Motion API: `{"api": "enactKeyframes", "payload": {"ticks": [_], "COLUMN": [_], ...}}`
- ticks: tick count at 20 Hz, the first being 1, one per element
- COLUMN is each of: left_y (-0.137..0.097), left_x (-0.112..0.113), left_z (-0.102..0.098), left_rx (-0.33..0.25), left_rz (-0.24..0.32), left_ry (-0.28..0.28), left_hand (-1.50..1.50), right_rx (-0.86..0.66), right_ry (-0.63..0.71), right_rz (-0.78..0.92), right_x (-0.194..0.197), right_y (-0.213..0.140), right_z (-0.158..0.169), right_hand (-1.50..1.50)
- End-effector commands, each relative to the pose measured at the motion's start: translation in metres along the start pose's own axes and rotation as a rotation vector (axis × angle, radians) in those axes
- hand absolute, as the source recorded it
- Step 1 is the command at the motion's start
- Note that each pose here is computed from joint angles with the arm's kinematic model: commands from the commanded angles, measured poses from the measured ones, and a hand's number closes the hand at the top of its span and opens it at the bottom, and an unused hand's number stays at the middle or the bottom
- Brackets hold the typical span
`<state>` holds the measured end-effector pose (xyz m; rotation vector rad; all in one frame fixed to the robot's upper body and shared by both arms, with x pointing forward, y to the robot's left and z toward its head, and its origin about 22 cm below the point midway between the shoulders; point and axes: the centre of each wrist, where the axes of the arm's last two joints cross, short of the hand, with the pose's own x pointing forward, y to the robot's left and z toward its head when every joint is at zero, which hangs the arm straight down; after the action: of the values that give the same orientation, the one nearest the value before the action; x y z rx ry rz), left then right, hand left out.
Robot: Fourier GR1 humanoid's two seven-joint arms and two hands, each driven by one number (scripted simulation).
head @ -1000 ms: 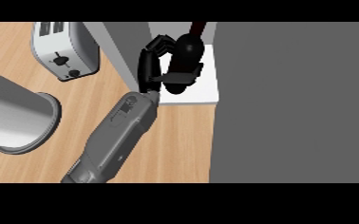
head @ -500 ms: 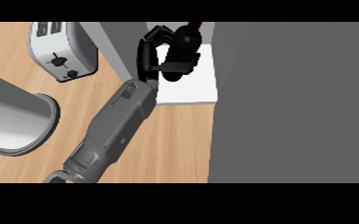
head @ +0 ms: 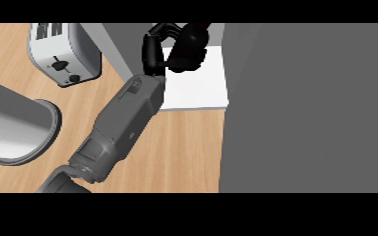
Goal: Pick up the wine, place it into the cabinet and close the cabinet
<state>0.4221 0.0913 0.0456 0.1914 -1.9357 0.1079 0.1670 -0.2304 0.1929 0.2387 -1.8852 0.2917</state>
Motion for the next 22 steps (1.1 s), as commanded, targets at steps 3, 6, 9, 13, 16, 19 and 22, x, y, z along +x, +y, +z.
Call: {"api": "enactKeyframes", "payload": {"ticks": [3,6,9,13,16,19,22], "left_y": [0.001,0.006,0.005,0.014,0.019,0.017,0.026], "left_x": [-0.004,-0.003,-0.005,-0.022,-0.021,-0.027,-0.020], "left_z": [-0.004,-0.011,-0.010,0.002,-0.003,0.003,-0.010], "left_rx": [0.072,0.085,0.101,0.107,0.111,0.111,0.104], "left_rz": [0.034,0.108,0.146,0.145,0.137,0.114,0.087], "left_ry": [0.076,0.106,0.123,0.112,0.107,0.107,0.116], "left_hand": [1.50,1.50,1.50,1.50,1.50,1.50,1.50], "right_rx": [0.045,0.040,0.025,0.032,0.054,0.026,0.055], "right_ry": [-0.028,-0.038,-0.039,-0.039,-0.038,-0.059,-0.060], "right_rz": [-0.028,-0.015,-0.039,-0.042,-0.019,-0.051,-0.027], "right_x": [0.021,0.022,0.011,0.006,0.008,0.005,0.006], "right_y": [0.006,0.009,0.005,0.011,0.009,0.006,0.006], "right_z": [0.019,0.020,0.006,0.015,0.018,0.009,0.012], "right_hand": [-1.50,-1.50,-1.50,-1.50,-1.50,-1.50,-1.50]}}
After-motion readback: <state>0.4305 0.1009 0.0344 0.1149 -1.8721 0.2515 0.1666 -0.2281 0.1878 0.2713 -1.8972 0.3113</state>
